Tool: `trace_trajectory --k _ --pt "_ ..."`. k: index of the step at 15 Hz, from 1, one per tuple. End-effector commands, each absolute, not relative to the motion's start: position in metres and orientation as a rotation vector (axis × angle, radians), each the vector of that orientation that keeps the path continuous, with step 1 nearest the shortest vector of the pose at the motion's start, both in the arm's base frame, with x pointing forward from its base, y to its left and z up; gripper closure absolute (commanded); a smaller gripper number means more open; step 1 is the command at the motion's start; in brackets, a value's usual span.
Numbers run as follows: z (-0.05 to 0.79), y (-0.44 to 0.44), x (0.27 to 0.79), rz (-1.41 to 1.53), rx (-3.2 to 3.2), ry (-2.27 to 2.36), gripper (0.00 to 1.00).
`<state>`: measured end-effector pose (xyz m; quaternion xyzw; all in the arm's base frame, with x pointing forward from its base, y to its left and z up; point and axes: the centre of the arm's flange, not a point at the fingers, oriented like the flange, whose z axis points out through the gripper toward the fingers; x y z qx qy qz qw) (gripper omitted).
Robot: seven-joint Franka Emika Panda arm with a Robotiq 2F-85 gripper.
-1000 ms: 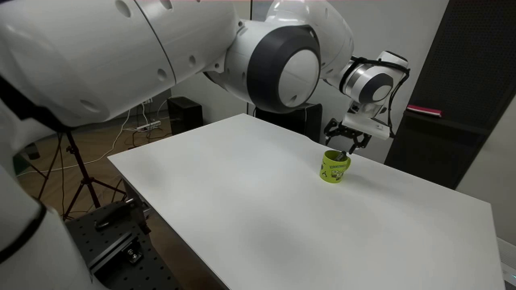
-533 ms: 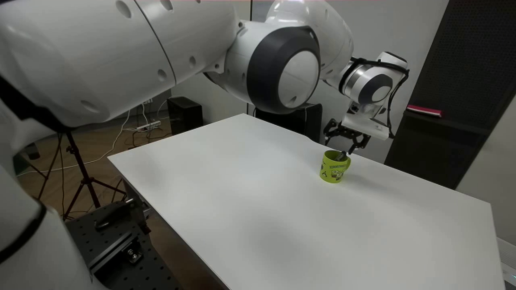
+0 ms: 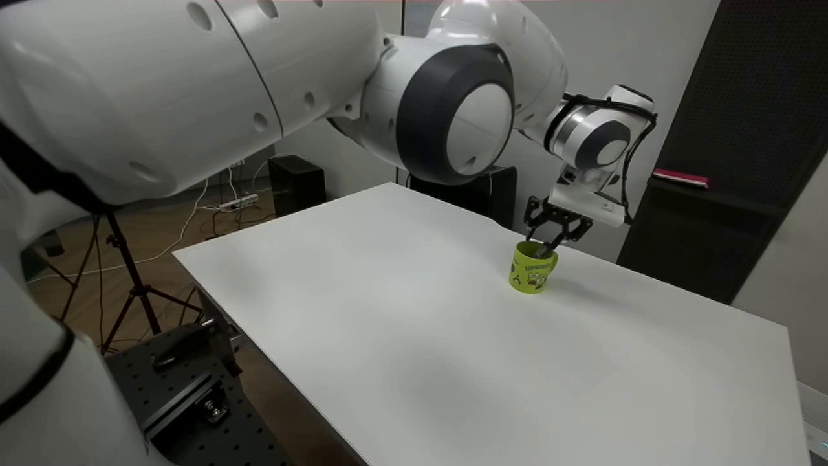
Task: Take the marker from the cup and put it on the table
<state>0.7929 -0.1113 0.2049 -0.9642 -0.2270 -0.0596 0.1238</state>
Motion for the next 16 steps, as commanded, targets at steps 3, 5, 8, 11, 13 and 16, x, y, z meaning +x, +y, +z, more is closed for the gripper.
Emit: trace_trajectory --k 3,5,8,11,13,16 --pt "0.2 -0.112 0.804 -0.143 -2.83 -0.659 0.87" --pt "0.198 -0.113 0.805 -0.121 -2.839 -0.653 1.0" --pt "0.196 -0.114 0.807 -0.094 -2.855 -0.645 0.95" --pt "0.199 -0.114 0.811 -0.05 -2.867 -0.627 0.95" --pt "0.207 -0.115 0.814 -0.023 -2.873 -0.619 0.95" --pt "0.223 -0.113 0.82 0.003 -2.886 -0.627 0.95"
